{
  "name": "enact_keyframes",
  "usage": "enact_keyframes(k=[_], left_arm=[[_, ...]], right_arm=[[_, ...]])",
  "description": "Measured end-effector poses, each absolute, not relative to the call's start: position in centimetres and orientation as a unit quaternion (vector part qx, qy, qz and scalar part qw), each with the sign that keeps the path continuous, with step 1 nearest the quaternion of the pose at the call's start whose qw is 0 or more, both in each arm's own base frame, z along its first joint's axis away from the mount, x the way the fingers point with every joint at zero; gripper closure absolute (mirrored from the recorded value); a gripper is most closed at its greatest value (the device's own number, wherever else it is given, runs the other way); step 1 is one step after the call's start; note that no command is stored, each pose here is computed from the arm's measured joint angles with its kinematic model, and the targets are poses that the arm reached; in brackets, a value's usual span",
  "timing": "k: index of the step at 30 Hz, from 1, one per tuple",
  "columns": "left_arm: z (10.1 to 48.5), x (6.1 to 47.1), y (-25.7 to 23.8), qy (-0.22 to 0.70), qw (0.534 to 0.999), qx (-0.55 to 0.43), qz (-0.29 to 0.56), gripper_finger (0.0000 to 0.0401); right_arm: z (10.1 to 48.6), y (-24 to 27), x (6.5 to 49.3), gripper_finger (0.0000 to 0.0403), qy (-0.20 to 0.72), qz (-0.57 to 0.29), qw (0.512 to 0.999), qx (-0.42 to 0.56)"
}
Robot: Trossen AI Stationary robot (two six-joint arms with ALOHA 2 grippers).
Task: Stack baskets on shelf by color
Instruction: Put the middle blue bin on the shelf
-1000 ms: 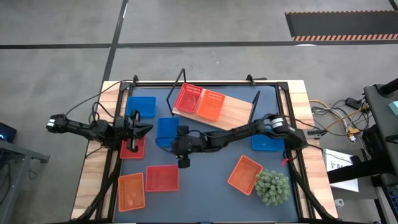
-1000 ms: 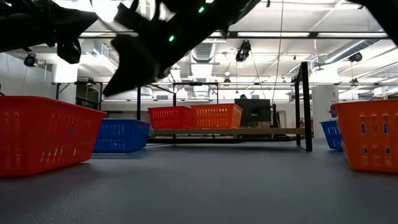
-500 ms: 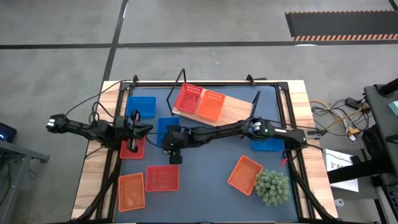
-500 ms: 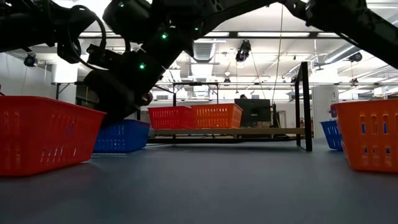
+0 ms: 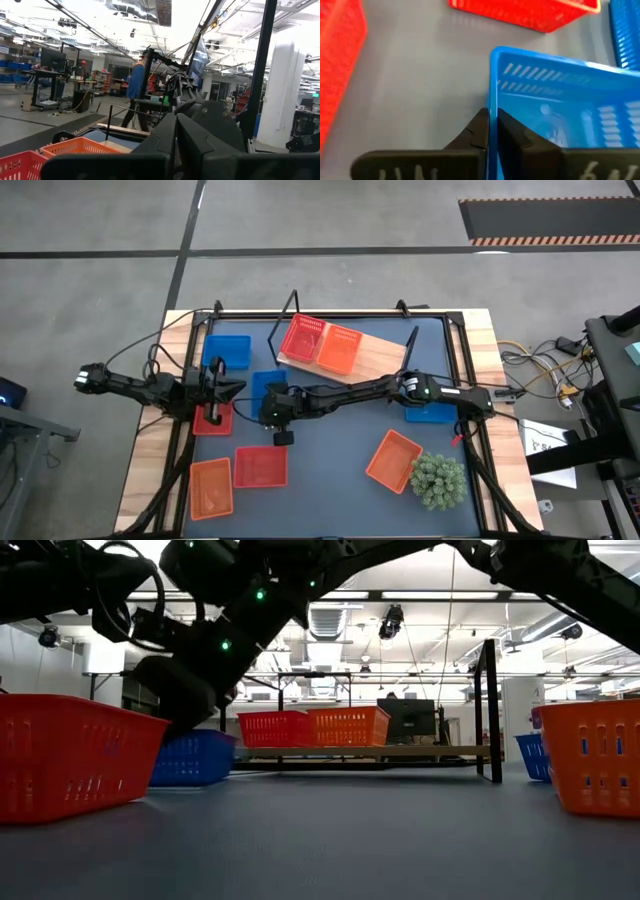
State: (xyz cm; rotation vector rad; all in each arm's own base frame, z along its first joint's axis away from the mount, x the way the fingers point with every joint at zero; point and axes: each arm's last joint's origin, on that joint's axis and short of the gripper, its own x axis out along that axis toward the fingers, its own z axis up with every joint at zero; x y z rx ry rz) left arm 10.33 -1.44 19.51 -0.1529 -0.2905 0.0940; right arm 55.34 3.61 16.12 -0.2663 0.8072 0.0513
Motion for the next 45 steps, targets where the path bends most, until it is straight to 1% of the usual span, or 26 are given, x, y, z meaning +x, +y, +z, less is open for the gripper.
enact_keyframes(k=[4, 10, 16, 20, 24, 31, 37, 42, 45], left_arm=[[19.5, 10.3, -1.4, -0.144, 0.985, -0.076, 0.047, 0.0401], [19.5, 10.3, -1.4, -0.145, 0.985, -0.077, 0.047, 0.0401], [19.5, 10.3, -1.4, -0.146, 0.985, -0.077, 0.047, 0.0401], [19.5, 10.3, -1.4, -0.146, 0.985, -0.077, 0.046, 0.0401], [19.6, 10.3, -1.4, -0.148, 0.985, -0.078, 0.045, 0.0401], [19.6, 10.3, -1.5, -0.147, 0.985, -0.077, 0.043, 0.0401], [19.5, 10.3, -1.5, -0.146, 0.985, -0.077, 0.042, 0.0401], [19.5, 10.3, -1.5, -0.145, 0.986, -0.077, 0.042, 0.0401], [19.5, 10.3, -1.5, -0.145, 0.986, -0.077, 0.042, 0.0401]], right_arm=[[17.3, 4.6, 55.1, 0.0391, 0.381, 0.035, 0.914, -0.137], [19.8, 6.5, 53.9, 0.0392, 0.390, 0.049, 0.908, -0.149], [22.7, 8.1, 51.9, 0.0392, 0.415, 0.017, 0.890, -0.186], [24.8, 8.7, 50.3, 0.0392, 0.431, 0.007, 0.882, -0.190], [26.9, 8.6, 48.8, 0.0392, 0.444, -0.017, 0.876, -0.190], [29.2, 7.8, 46.3, 0.0392, 0.478, -0.074, 0.855, -0.185], [29.7, 7.4, 44.3, 0.0392, 0.496, -0.096, 0.847, -0.168], [29.7, 6.9, 41.1, 0.0392, 0.498, -0.136, 0.843, -0.148], [29.7, 6.4, 38.8, 0.0392, 0.487, -0.159, 0.850, -0.125]])
